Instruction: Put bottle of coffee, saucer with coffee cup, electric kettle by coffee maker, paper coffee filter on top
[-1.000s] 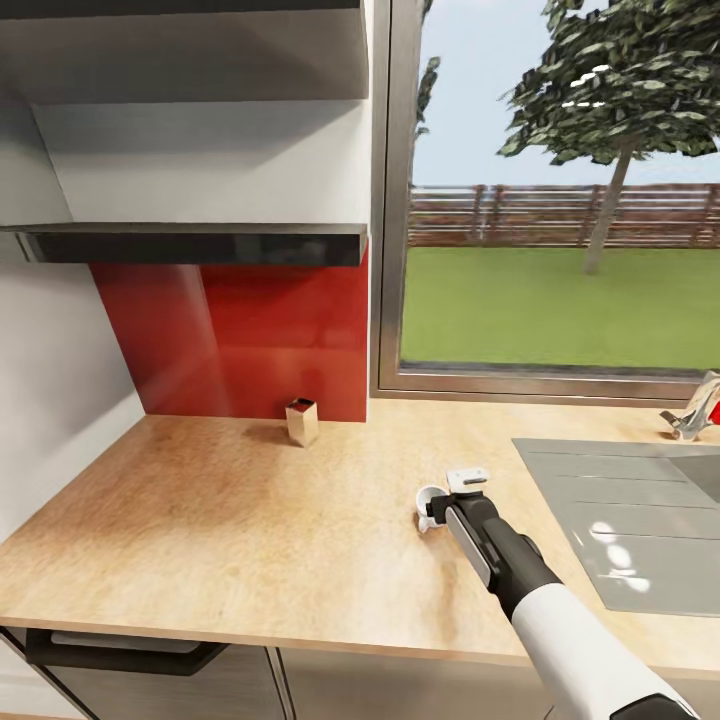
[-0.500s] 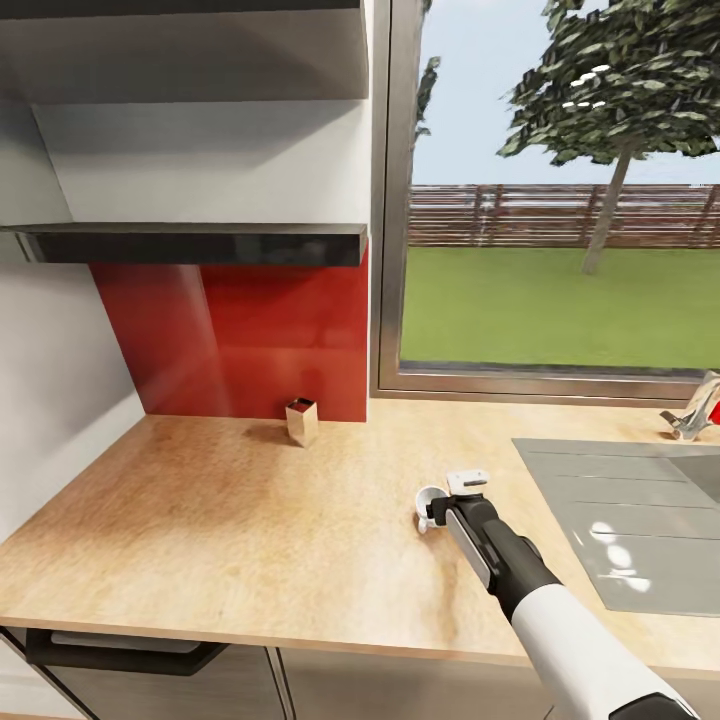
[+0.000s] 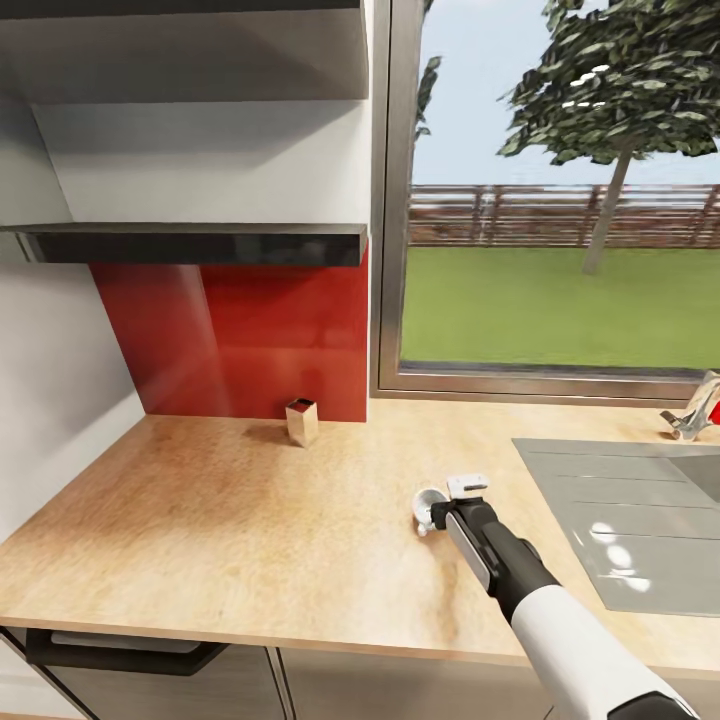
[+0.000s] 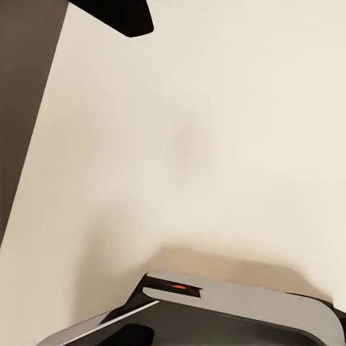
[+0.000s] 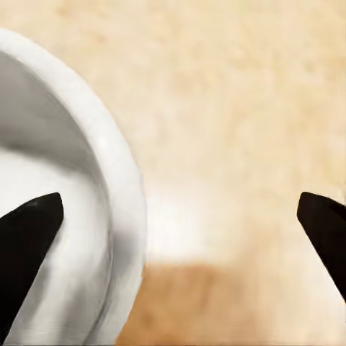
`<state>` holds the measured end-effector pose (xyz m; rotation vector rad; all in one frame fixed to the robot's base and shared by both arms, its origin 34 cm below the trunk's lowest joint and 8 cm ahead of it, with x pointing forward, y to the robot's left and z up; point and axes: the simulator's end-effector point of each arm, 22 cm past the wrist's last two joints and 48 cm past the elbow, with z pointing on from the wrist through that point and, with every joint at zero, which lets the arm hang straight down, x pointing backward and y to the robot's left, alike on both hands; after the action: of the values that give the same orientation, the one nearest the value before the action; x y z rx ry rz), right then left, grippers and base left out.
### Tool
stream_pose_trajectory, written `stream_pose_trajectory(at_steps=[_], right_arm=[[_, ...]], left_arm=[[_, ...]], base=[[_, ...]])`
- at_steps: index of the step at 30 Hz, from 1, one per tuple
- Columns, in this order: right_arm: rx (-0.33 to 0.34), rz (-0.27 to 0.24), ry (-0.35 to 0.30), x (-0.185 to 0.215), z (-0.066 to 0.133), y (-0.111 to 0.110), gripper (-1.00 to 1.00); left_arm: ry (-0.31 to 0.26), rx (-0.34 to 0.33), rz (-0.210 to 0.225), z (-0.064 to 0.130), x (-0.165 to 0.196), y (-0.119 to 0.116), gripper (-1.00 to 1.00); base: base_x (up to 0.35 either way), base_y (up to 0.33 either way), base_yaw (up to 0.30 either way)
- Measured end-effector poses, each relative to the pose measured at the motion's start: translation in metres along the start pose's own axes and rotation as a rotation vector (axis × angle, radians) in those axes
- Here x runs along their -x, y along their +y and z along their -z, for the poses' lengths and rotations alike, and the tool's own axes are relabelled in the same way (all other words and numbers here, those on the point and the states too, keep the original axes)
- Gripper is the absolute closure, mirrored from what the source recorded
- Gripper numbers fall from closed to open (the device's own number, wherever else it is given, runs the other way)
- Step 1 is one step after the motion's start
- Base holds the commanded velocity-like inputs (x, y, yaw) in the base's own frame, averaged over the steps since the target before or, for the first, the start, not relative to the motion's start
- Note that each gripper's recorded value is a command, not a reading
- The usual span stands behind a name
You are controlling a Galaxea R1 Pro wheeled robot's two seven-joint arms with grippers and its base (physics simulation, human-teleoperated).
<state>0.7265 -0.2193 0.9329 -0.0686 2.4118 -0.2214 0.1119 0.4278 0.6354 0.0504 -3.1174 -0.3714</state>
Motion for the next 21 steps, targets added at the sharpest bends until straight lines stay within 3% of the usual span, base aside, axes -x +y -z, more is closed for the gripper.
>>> stream_pose_trajectory(at_steps=[9,21], right_arm=[[-0.018,0.023,-0.007,0.0027,0.0014,-0.0042,1.0],[-0.013,0.018,-0.002,0.0004,0.0003,-0.0028,1.0]], left_arm=[[-0.002,0.0,0.0,0.0,0.0005,-0.0001,-1.0],[-0.002,0.0,0.0,0.0,0.0006,0.0004,-1.0]], base=[[0.0,0.0,0.0],[0.0,0.0,0.0]])
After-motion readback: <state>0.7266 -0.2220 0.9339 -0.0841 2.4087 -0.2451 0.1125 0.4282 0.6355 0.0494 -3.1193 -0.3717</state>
